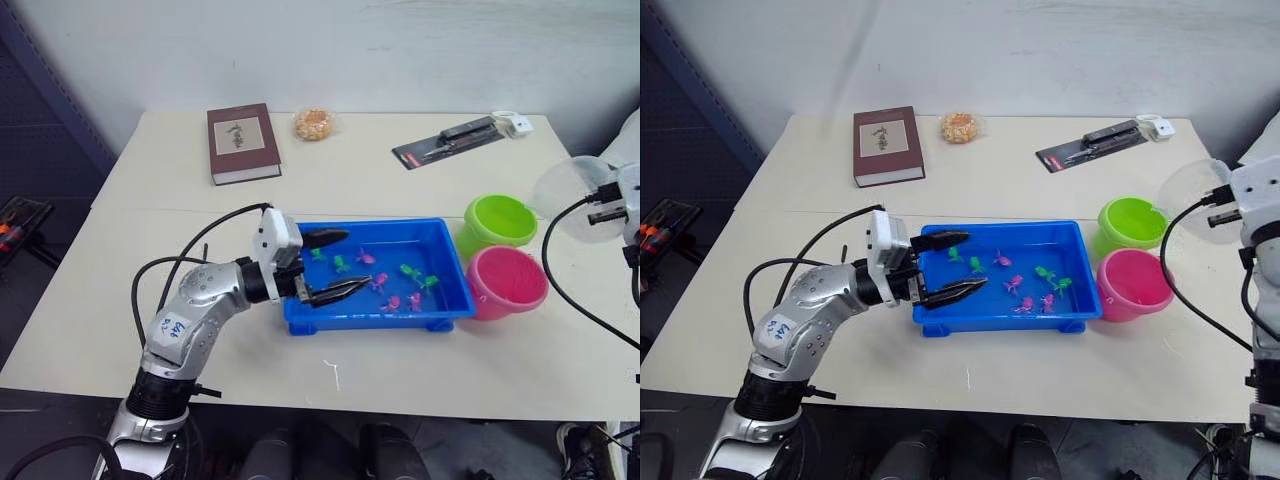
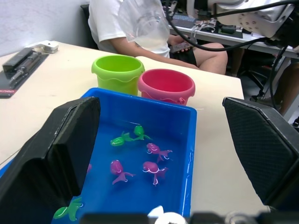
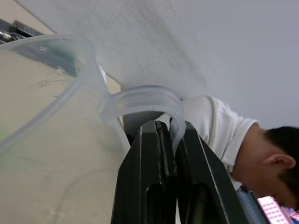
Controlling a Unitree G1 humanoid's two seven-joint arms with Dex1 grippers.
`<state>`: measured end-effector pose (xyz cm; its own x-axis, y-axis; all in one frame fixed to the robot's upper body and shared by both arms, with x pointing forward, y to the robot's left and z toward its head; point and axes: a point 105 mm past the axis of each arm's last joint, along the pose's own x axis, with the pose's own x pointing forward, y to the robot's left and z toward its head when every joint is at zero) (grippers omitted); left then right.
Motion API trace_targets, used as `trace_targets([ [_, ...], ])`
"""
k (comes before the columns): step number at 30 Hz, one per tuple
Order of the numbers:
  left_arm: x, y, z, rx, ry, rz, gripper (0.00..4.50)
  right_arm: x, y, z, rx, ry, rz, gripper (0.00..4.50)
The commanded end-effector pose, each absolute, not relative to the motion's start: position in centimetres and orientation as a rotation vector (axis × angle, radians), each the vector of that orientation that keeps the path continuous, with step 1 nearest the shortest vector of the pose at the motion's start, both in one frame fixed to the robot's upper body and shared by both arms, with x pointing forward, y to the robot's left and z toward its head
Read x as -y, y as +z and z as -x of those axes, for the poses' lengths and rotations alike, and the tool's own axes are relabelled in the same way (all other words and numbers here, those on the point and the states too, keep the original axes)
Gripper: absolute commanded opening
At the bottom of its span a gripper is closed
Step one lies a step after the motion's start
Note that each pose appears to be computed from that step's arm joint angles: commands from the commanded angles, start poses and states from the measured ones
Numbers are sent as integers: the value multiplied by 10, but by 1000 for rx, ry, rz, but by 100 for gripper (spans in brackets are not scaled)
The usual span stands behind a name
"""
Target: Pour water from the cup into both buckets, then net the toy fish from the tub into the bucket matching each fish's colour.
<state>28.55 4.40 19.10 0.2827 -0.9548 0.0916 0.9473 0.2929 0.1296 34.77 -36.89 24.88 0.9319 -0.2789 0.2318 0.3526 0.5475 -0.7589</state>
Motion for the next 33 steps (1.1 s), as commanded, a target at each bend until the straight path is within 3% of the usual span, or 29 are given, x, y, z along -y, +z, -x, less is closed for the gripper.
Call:
trace_targets([
  [1,-41,200,-283,209,-1285,-74,450,360,269,-351,165,-406,1117,2],
  [8,-37,193,-280,190,-1306,-90,450,348,262,-360,208,-397,1318,2],
  [21,-36,188,-278,175,-1304,-97,450,339,268,-372,289,-417,1449,2],
  [25,-38,191,-279,179,-1299,-103,450,328,262,-380,291,-314,1488,2],
  [33,-41,192,-277,176,-1303,-120,450,331,268,-379,329,-355,1541,2],
])
